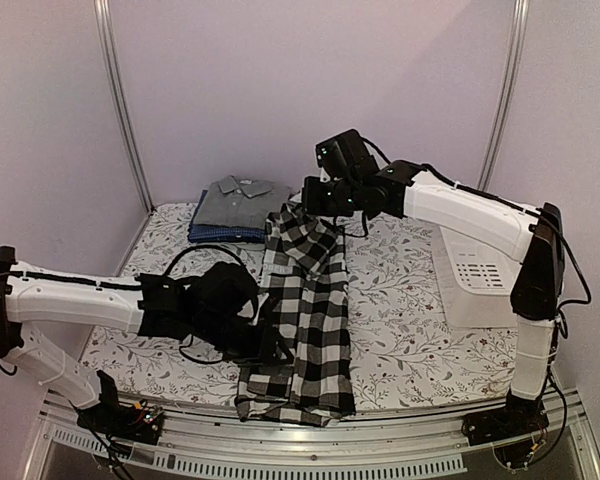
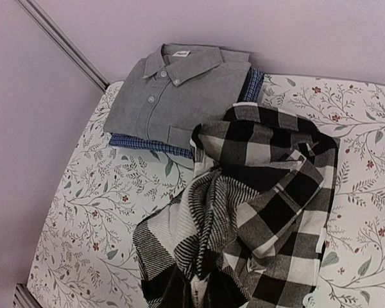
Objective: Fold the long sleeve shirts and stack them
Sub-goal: Fold the 1/3-folded shirt at the center of the board.
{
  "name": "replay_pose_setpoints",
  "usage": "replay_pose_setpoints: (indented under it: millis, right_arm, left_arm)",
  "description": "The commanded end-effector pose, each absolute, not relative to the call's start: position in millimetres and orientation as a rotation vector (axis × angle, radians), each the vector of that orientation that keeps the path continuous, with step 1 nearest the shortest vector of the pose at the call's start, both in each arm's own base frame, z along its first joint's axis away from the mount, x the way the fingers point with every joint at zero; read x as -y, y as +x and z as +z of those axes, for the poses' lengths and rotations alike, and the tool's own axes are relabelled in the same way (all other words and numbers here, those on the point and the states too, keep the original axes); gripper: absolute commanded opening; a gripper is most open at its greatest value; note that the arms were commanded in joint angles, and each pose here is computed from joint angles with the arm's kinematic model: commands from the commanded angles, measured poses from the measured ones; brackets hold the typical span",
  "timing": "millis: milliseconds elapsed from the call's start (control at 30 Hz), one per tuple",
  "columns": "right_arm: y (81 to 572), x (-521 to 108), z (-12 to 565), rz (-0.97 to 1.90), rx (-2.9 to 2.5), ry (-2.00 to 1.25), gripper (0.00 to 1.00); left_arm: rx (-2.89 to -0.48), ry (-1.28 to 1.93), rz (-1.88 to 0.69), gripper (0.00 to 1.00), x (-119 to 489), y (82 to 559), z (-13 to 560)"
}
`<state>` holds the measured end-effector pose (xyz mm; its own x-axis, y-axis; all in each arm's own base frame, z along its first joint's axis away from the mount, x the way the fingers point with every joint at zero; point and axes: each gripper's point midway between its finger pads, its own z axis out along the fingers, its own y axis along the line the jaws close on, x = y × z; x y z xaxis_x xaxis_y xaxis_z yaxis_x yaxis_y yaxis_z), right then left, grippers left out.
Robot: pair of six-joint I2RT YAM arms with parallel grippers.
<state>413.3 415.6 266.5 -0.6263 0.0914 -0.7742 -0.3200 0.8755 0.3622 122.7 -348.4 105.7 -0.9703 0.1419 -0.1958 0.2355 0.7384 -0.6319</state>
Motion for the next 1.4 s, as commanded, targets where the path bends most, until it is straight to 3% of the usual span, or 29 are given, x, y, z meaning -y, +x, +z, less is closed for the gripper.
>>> replay_pose_setpoints:
  millis: [0, 233, 433, 900, 1000, 1200, 1367]
  right_arm:
    - [358, -390, 248, 0.551, -2.279, -0.054, 0.00]
    - [261, -382, 161, 0.476, -2.505, -0.084, 0.00]
    - [201, -378, 107, 0.403, -2.645, -0.093, 0.00]
    - [180, -388, 88, 0.453, -2.710, -0.118, 0.00]
    - [174, -382, 84, 0.477, -2.730, -0.123, 0.10]
    - [162, -376, 98, 0.500, -2.731, -0.207, 0.48]
    - [177, -355, 122, 0.515, -2.689, -0.164, 0.52]
  left_arm:
    - [-2.698, 0.285, -1.060, 0.35, 331, 176, 133]
    - [-2.600, 0.186, -1.137, 0.35, 314, 254, 152]
    - [-2.590, 0.167, -1.173, 0.38, 310, 293, 145]
    - [-2.659, 0.169, -1.158, 0.42, 330, 333, 87]
    - [-2.672, 0.169, -1.150, 0.39, 333, 337, 76]
    - [-2.688, 0.135, -1.071, 0.31, 329, 346, 62]
    - [-2.674, 0.128, -0.973, 0.28, 319, 353, 67]
